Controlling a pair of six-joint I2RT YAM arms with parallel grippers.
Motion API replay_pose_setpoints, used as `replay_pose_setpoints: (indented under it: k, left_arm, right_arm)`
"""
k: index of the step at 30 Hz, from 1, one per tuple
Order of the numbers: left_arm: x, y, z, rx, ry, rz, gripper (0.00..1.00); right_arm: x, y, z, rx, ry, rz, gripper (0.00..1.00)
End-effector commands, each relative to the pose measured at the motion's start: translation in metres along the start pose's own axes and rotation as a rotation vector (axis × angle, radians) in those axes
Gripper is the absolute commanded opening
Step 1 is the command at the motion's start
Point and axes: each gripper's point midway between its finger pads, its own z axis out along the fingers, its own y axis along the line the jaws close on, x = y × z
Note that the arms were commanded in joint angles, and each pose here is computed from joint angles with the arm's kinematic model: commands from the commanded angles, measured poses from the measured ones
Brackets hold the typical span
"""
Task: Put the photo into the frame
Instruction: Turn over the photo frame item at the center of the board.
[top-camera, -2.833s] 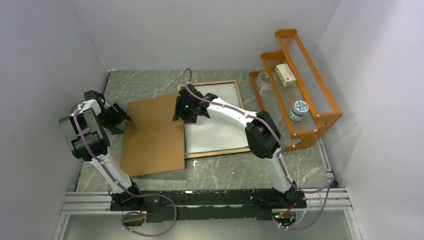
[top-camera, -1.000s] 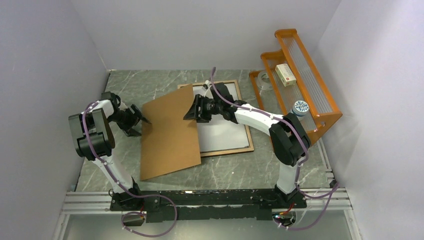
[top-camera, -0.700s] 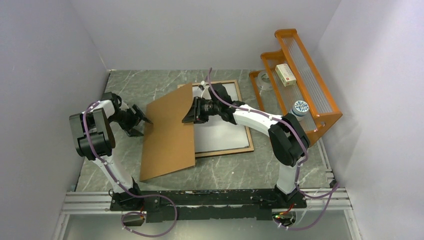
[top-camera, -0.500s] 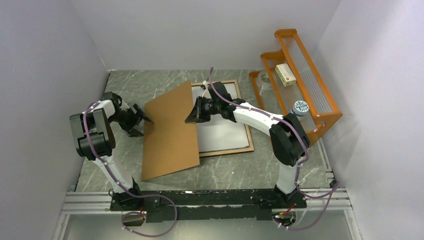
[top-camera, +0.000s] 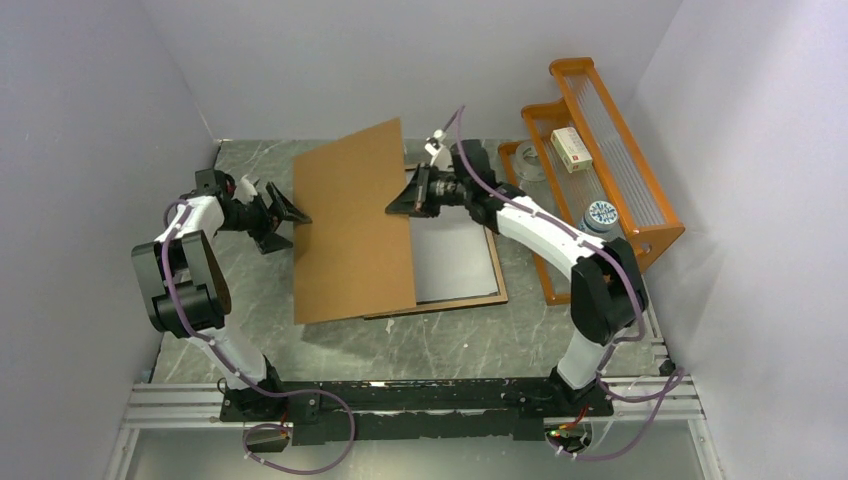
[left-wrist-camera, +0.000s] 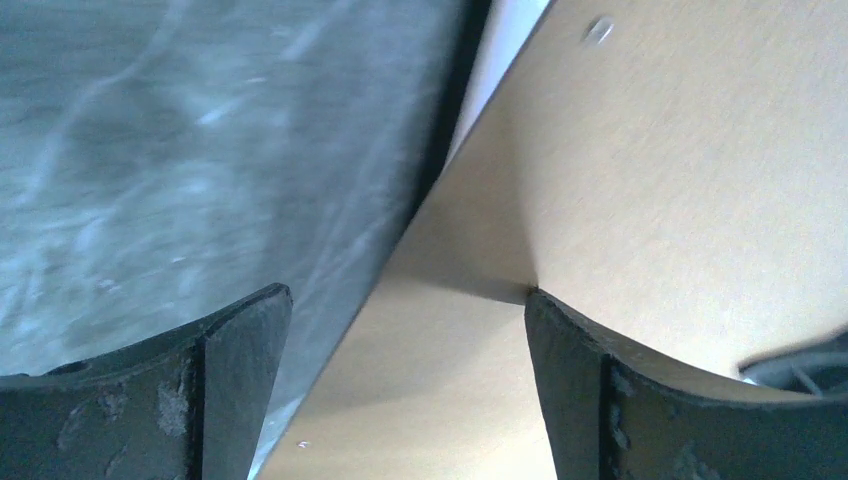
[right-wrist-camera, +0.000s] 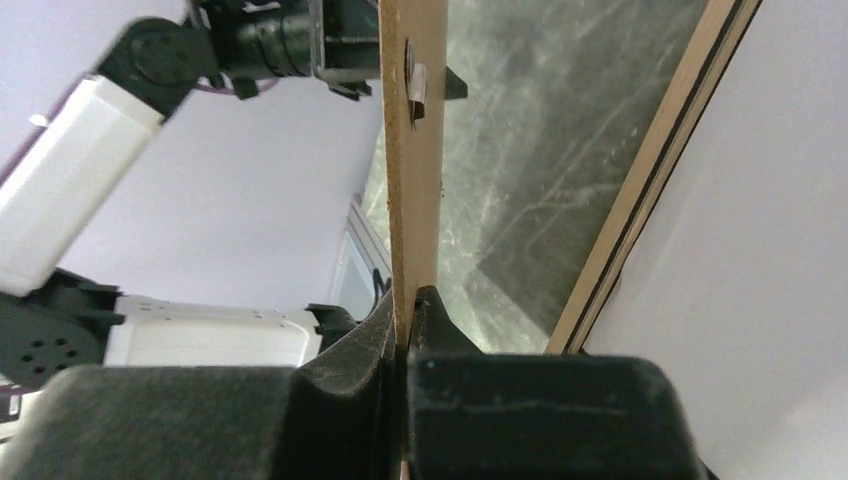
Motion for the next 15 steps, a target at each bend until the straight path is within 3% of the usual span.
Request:
replay_pose_setpoints:
  k: [1,5,8,15]
  left_arm:
    - [0.006,-0.064,-0.021,0.331,0.018,0.164,0.90]
    - [0.012,-0.096,-0.040,0.495,0.028,0.227,0.84]
    - [0.018,-0.117,-0.055,0.602,0.042,0.270,0.75]
    - [0.035,-0.146,-0.076,0.685,0.075,0.361,0.54]
  right_arm:
    - [-0.037,0.088,-0.057,-0.282,-0.115,-0.174,0.00]
    - [-0.044,0.096,-0.080,-0.324,-0.106,-0.185,0.00]
    - [-0.044,0.102,-0.093,-0.363,-0.087,-0.188,0.00]
    - [-0.038,0.109,-0.108,-0.399,0.000,-0.221,0.00]
